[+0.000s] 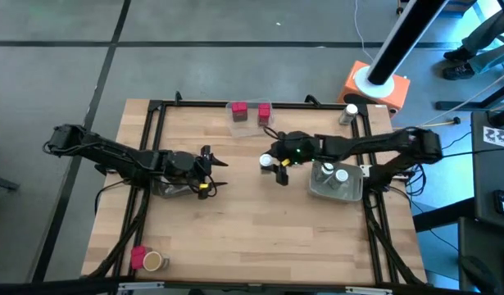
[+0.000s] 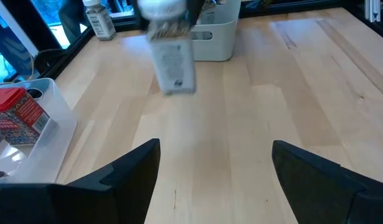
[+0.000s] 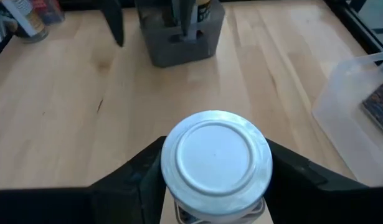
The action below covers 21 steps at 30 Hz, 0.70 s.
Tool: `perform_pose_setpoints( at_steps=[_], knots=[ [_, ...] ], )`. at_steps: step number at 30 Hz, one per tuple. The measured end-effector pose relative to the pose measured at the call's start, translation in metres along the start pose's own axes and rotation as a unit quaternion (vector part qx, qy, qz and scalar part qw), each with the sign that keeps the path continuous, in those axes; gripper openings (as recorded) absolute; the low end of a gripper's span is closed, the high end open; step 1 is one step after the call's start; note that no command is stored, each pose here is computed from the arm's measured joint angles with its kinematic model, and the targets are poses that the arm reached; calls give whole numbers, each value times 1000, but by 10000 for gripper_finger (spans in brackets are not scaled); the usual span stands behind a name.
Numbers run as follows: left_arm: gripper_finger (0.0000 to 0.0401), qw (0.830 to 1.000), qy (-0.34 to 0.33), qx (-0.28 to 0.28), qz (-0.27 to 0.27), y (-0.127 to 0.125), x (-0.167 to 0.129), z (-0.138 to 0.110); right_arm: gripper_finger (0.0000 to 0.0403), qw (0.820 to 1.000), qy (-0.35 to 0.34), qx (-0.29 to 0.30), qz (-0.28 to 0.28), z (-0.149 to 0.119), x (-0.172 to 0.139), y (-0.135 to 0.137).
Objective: Sort spices by type
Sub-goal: Put the bottom white spice bottle into the gray bin
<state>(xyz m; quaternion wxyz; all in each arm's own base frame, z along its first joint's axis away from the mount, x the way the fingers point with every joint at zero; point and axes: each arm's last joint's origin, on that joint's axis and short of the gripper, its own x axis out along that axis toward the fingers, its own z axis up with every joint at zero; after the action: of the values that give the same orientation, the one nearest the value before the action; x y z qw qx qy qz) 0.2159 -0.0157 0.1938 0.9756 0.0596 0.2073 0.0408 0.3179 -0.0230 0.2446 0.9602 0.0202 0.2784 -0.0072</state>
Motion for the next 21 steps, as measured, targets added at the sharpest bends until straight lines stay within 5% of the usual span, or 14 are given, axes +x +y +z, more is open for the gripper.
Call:
perform_pose_setpoints(
  at_steps=[21],
  knots=[
    [292,1000,-7,-5,0,0,0,1,205,995,44,86,10,-2,-104,62]
  ],
)
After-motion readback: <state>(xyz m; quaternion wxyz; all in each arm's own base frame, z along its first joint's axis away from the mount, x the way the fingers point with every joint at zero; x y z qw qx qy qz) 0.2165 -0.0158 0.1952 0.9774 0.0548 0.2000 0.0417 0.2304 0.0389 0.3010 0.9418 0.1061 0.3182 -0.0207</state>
